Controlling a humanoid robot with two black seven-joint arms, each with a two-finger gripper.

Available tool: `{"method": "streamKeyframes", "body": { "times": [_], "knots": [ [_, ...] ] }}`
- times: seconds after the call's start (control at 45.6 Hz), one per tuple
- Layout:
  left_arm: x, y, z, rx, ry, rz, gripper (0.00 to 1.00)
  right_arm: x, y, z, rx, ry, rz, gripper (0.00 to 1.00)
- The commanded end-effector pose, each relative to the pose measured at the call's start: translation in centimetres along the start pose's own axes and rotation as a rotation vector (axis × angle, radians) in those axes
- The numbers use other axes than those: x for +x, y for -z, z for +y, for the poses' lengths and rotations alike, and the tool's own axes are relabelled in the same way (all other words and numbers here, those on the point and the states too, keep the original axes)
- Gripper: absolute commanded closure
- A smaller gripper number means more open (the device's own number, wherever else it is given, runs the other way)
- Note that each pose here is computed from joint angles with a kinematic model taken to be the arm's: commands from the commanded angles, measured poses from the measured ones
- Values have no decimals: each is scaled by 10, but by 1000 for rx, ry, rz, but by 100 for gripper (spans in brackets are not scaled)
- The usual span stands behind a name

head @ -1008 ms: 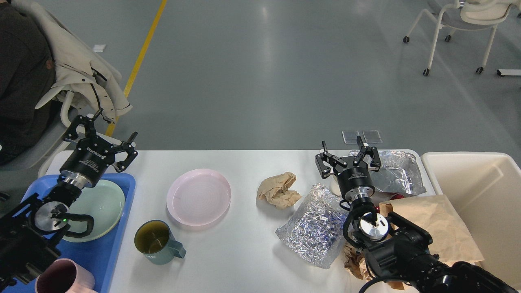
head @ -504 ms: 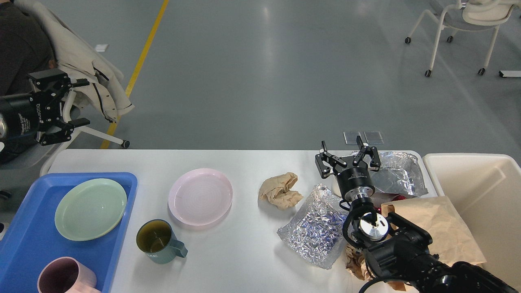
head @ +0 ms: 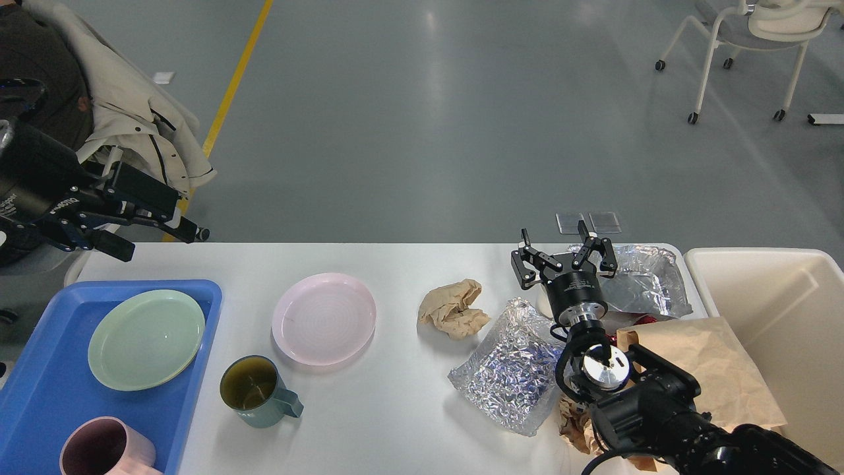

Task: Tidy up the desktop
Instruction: 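Reach the left gripper down to the green mug and grasp it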

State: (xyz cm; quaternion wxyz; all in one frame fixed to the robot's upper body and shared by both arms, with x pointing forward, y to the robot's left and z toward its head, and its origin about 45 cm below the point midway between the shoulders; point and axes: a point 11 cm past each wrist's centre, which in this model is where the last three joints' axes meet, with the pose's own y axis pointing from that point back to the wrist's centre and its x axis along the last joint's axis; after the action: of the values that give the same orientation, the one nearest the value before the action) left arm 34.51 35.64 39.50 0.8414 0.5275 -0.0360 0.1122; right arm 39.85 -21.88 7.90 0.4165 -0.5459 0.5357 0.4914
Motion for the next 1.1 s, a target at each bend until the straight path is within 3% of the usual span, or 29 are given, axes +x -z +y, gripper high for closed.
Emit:
{"method": "streamKeyframes", "body": {
  "times": [0.0, 0.197, 0.46, 0.504, 0.57, 0.68, 0.899, 1.074],
  "knots": [
    [-12, -19, -14, 70, 78, -120, 1, 0, 0, 0, 0, -1, 0, 0],
    [-34, -20, -67, 144, 206, -206, 1, 0, 0, 0, 0, -1, 0, 0],
    [-67, 41, -139, 253, 143, -294, 4, 0, 0, 0, 0, 1, -1, 0],
    [-67, 45, -149, 252, 100, -314, 8, -1, 0, 0, -1, 2, -1, 0],
    [-69, 55, -158, 268, 58, -330, 22, 0, 0, 0, 0, 1, -1, 0],
    [-77, 68, -165, 308, 64, -331, 34, -1, -1, 0, -1, 2, -2, 0],
    [-85, 76, -182, 337, 36, -338, 36, -1, -1, 0, -1, 2, -2, 0],
    [-96, 79, -203, 334, 41, -358, 46, -1, -1, 0, -1, 2, -2, 0]
  ]
}}
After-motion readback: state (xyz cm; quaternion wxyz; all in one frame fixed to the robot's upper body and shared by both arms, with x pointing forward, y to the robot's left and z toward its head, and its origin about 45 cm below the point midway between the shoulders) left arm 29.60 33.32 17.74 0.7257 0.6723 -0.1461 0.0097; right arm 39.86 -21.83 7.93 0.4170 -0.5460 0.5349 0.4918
